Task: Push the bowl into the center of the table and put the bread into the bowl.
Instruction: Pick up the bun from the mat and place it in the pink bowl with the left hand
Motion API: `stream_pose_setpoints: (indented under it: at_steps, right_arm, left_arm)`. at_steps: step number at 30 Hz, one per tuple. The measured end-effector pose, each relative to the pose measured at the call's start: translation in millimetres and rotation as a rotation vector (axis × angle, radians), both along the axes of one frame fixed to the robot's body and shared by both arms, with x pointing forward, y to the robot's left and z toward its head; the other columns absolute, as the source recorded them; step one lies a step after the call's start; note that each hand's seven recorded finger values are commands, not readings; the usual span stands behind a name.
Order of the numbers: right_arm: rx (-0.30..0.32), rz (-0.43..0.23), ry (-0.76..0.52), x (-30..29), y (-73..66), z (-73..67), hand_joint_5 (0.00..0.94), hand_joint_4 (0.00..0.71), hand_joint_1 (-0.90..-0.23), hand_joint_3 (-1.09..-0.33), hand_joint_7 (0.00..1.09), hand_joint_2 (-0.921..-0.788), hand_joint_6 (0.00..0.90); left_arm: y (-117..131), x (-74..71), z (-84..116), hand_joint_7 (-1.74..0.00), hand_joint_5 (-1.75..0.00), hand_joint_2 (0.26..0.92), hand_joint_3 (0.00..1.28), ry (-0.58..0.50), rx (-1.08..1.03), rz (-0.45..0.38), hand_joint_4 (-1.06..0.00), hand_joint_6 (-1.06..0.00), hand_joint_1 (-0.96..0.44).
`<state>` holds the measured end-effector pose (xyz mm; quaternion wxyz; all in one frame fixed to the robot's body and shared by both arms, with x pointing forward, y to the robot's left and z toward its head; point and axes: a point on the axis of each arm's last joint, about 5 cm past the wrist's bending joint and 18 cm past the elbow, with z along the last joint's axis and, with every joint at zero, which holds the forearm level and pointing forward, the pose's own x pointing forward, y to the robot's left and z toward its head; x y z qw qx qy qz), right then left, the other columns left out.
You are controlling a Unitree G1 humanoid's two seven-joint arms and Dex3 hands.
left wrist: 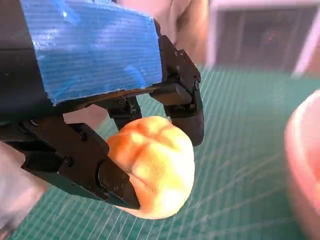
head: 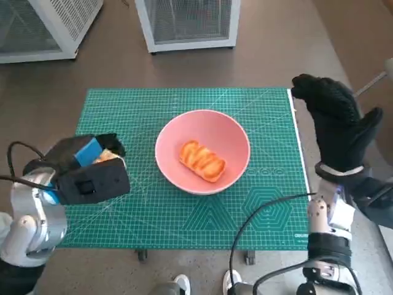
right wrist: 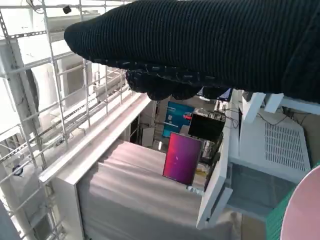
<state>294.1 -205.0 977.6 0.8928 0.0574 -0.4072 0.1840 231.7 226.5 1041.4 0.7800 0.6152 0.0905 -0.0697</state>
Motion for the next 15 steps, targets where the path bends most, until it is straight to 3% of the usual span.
stream_pose_setpoints:
  at_steps: [15]
  right_arm:
    - [-0.008, 0.013, 0.008, 0.8, 1.0, -0.7, 0.002, 0.185, -0.684, -0.784, 0.14, -0.921, 0.162]
  left_arm:
    - [-40, -14.8, 26, -1.12, -0.95, 0.896, 0.01, -0.279, 0.046, -0.189, -0.85, -0.71, 0.0]
